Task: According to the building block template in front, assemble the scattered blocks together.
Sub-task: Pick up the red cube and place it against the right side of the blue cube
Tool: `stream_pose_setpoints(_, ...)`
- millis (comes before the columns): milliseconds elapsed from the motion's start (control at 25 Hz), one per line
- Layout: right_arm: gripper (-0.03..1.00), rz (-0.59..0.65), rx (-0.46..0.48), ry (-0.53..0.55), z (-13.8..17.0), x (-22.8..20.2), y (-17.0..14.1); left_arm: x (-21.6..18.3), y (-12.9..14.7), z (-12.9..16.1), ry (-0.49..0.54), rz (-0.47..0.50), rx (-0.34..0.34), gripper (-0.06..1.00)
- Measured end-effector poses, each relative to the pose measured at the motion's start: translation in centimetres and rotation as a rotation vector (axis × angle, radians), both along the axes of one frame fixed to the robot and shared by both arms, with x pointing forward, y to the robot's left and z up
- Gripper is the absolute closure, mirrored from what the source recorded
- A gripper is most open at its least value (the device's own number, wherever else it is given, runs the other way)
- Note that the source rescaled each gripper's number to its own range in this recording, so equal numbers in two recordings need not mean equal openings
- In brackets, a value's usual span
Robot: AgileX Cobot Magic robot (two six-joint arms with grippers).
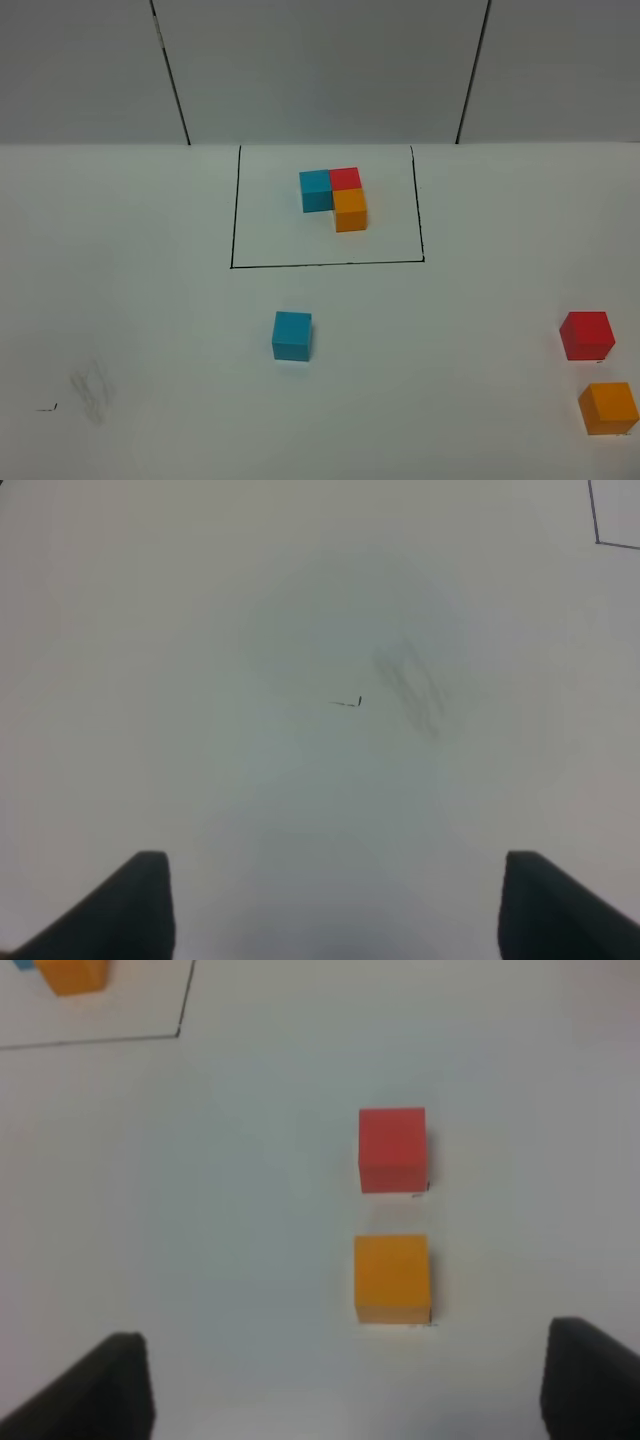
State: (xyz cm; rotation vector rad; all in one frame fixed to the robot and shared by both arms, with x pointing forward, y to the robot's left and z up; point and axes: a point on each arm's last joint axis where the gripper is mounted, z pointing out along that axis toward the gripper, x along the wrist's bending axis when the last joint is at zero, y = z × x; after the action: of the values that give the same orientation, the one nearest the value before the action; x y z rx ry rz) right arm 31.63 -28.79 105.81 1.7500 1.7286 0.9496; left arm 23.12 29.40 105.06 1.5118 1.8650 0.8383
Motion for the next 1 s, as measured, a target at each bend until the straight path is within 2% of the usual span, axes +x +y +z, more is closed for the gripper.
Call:
stream_pose_setpoints(320,0.35,0.05,0.05,0.109,-0.8,3.6,0.4,0.0,0.0,0.0,0.0,0.0,0.0,0.33)
stream_pose_setpoints(640,0.35,0.082,0.042,0.131,1.5,6.6,0.4,0.0,0.0,0.0,0.0,0.0,0.0,0.33)
stream_pose_setpoints(1000,0.36,0.124,0.055,0.273,2.5,9.7,0.6,0.0,0.0,0.0,0.0,0.0,0.0,0.33)
